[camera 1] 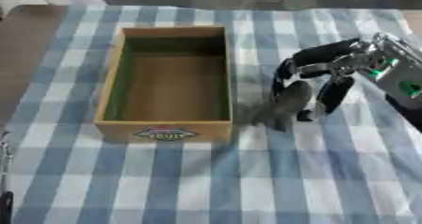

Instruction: Pick up objects on the table and place them in the box.

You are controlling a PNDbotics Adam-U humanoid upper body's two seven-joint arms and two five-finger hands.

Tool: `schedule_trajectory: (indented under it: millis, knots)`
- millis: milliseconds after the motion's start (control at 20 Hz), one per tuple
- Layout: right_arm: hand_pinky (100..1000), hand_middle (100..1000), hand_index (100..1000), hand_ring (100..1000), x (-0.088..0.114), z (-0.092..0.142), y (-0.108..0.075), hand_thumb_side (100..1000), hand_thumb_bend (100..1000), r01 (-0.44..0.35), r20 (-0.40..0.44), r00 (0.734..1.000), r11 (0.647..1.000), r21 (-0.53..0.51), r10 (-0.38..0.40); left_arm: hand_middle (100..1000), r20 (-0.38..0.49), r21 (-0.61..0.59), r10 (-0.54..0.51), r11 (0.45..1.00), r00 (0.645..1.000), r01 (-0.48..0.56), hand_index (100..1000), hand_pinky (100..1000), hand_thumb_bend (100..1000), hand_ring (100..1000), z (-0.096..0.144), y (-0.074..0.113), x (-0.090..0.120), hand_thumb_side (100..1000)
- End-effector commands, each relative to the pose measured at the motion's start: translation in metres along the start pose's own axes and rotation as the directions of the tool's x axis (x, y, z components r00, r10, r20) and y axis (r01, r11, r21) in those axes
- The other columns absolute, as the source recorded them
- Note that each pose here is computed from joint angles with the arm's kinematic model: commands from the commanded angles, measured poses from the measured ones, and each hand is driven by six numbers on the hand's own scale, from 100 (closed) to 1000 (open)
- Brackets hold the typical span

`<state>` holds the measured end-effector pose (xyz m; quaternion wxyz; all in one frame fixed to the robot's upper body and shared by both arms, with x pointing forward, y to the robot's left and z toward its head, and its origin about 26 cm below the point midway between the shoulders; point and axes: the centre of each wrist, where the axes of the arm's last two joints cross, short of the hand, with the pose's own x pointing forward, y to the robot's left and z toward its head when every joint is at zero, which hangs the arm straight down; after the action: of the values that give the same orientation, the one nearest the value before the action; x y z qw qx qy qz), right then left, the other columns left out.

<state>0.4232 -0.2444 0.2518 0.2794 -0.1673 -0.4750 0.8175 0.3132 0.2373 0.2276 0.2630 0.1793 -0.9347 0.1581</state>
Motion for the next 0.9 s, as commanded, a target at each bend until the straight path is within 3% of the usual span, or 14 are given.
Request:
schedule_trajectory:
  millis: [50,650,900]
  knots:
    - [820,603,723,872,-0.0006,0.0091,-0.0120,100,359,-0.078,0.041,0.996,0.995,0.059,0.076,781,0.028,-0.005,0.014,1.000,1.000,-0.014,723,825,100,837,-0.0049,-0.0004,0.0068,621]
    - [807,552,685,858,-0.0007,0.0049,-0.0095,100,373,-0.056,0.043,0.998,0.996,0.066,0.053,781,0.026,-0.005,0.014,1.000,1.000,-0.014,722,825,100,837,-0.0045,-0.0003,0.0066,622]
    - [799,532,671,851,-0.0008,0.0050,-0.0105,100,267,-0.038,0.043,0.998,0.998,0.059,0.036,781,0.026,-0.005,0.014,1.000,1.000,-0.014,722,825,100,837,-0.0046,-0.0003,0.0066,624]
